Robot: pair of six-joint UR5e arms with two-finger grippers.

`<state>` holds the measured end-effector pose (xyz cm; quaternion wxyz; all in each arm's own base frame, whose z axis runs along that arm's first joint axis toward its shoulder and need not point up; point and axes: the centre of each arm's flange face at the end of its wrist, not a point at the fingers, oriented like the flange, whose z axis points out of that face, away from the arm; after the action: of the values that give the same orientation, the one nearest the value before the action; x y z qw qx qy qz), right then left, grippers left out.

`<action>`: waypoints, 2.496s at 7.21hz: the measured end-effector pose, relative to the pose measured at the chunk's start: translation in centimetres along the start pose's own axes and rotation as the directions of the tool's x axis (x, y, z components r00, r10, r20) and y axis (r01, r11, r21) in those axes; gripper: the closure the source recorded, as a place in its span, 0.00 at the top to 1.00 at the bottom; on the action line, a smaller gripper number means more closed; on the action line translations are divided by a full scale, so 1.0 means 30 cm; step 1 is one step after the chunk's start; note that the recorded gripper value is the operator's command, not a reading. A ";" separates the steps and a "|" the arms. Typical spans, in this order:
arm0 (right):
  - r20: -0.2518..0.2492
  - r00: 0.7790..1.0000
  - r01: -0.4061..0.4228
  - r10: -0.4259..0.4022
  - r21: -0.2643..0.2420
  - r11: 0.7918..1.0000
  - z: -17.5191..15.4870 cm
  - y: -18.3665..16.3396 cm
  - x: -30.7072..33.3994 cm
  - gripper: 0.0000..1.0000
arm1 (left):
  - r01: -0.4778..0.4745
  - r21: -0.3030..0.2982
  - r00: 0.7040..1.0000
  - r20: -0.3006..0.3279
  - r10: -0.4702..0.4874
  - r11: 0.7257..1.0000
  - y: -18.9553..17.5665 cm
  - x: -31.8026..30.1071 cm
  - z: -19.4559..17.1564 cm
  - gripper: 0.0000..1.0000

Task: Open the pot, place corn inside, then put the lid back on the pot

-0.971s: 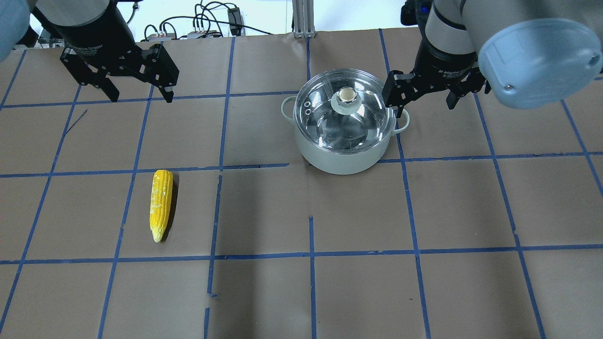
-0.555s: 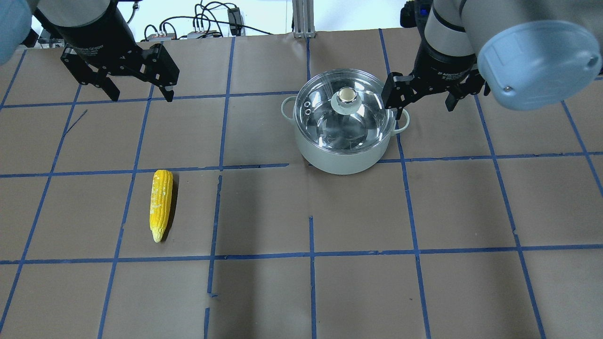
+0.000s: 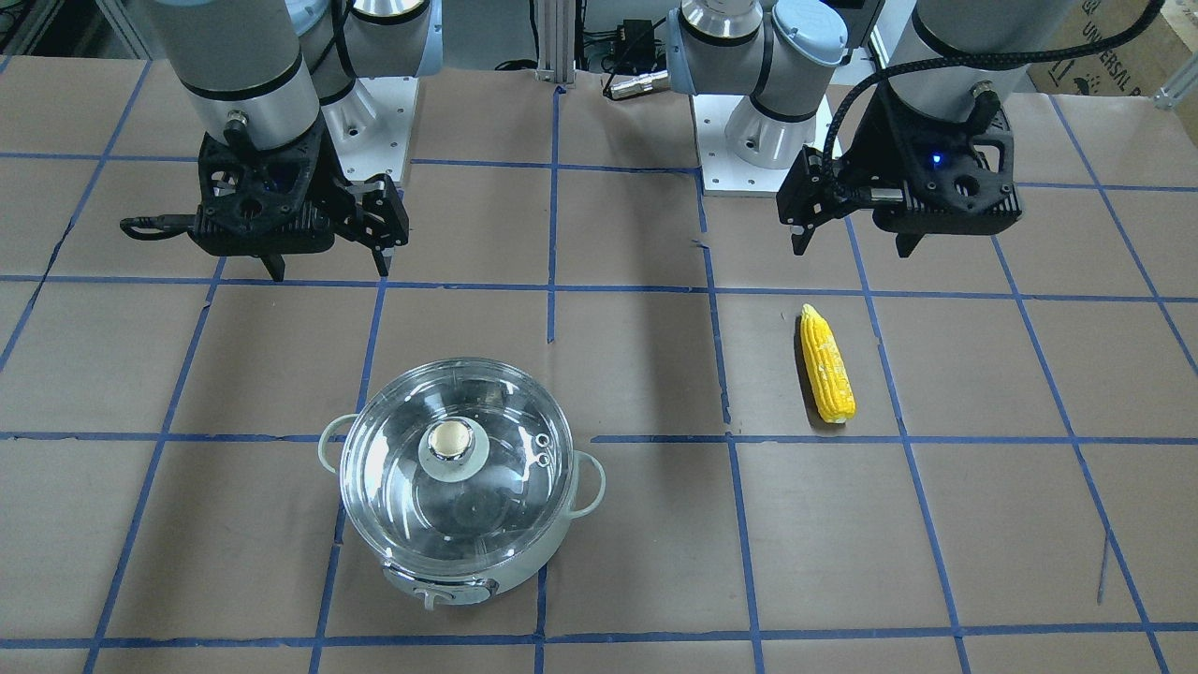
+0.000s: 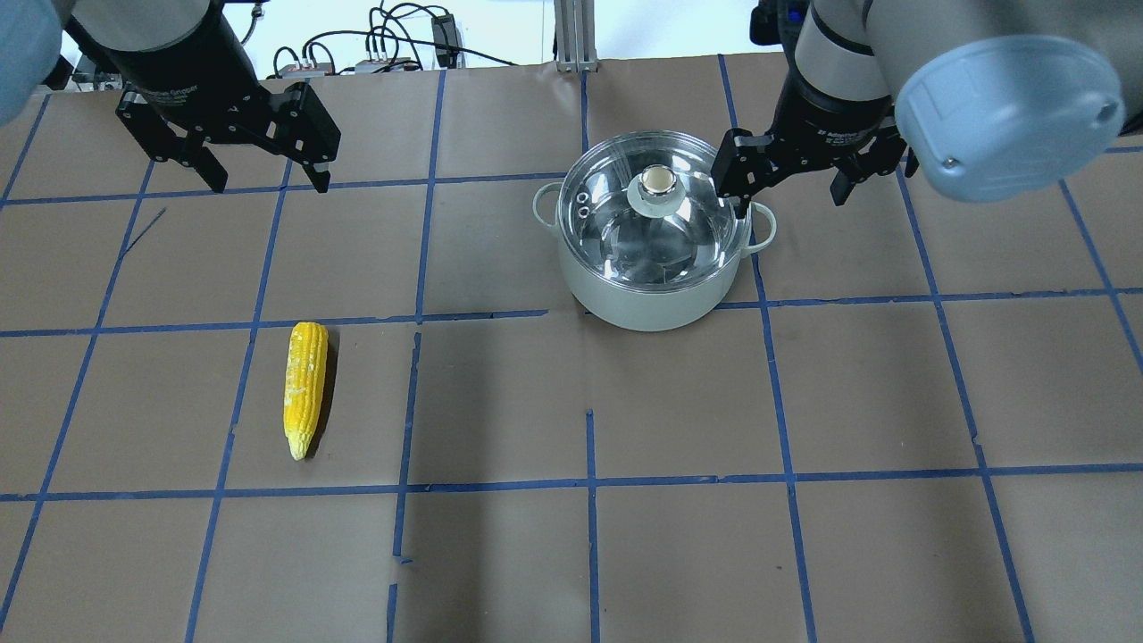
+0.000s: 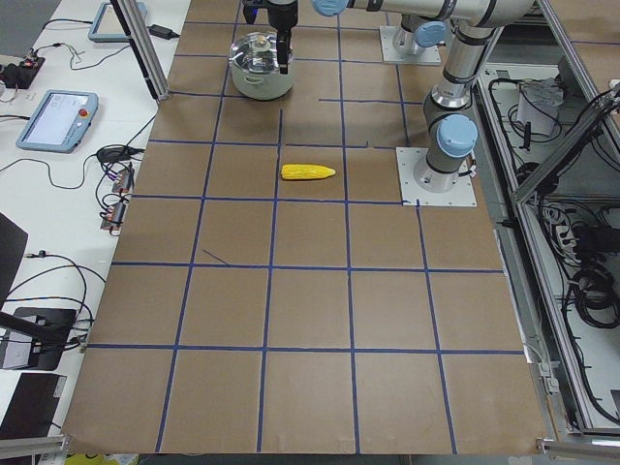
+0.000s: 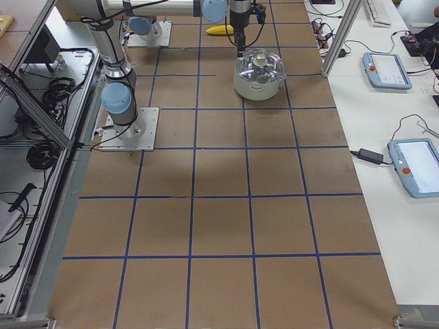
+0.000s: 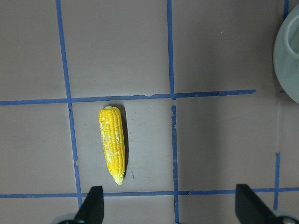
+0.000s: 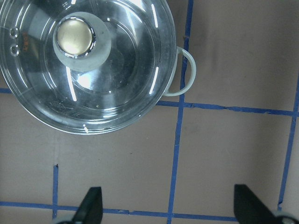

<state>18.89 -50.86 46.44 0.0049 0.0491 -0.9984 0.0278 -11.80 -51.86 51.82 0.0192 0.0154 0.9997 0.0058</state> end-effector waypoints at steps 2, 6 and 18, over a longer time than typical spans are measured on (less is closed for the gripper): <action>0.012 0.999 0.034 -0.035 0.036 0.999 0.083 -0.100 -0.140 1.00 | 0.004 -0.001 1.000 0.000 -0.004 1.000 0.000 0.001 0.002 1.00; 0.013 0.998 0.061 -0.062 0.059 0.996 0.311 -0.206 -0.307 1.00 | 0.003 -0.002 1.000 0.000 -0.003 1.000 0.000 0.001 0.004 1.00; 0.013 0.997 0.078 -0.080 0.082 0.994 0.393 -0.334 -0.305 0.79 | -0.005 -0.005 1.000 0.003 0.005 1.000 -0.003 -0.002 0.007 1.00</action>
<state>28.90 -60.57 35.11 -0.0040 0.0889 -0.9937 0.0680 -11.74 -51.95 51.61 0.0208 0.0181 0.9996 0.0081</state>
